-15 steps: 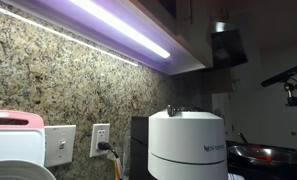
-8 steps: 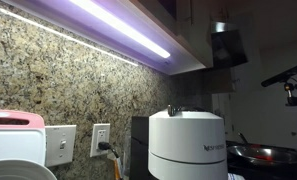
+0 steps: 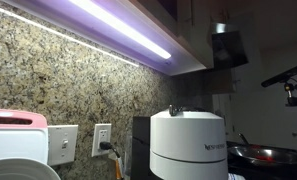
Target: Open the top left cabinet door
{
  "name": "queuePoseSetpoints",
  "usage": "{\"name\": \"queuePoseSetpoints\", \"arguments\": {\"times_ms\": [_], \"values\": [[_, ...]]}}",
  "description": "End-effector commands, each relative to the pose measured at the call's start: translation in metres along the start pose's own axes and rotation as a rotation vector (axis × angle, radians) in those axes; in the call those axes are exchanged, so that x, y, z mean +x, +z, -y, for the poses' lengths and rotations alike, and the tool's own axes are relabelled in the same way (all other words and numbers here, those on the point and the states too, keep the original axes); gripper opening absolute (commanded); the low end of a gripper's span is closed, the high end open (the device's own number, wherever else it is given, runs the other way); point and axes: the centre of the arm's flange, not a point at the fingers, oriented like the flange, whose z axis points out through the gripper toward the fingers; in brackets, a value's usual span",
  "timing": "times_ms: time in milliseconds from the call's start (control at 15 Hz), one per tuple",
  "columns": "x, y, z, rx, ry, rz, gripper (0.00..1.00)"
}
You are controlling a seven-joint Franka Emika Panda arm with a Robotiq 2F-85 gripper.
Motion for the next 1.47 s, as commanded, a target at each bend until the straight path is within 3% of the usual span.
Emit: {"name": "queuePoseSetpoints", "arguments": {"times_ms": [0,267,733,1000,1400], "values": [[-0.029,0.021,0.020,-0.026,-0.017,-0.053,1.00],[-0.020,0.036,0.008,-0.081,0.003,-0.032,1.00],[-0.022,0.105,-0.052,-0.218,0.080,0.126,1.00],[-0.041,0.141,-0.057,-0.218,0.076,0.222,1.00],[-0.066,0.157,-0.021,-0.148,0.038,0.303,1.00]]}}
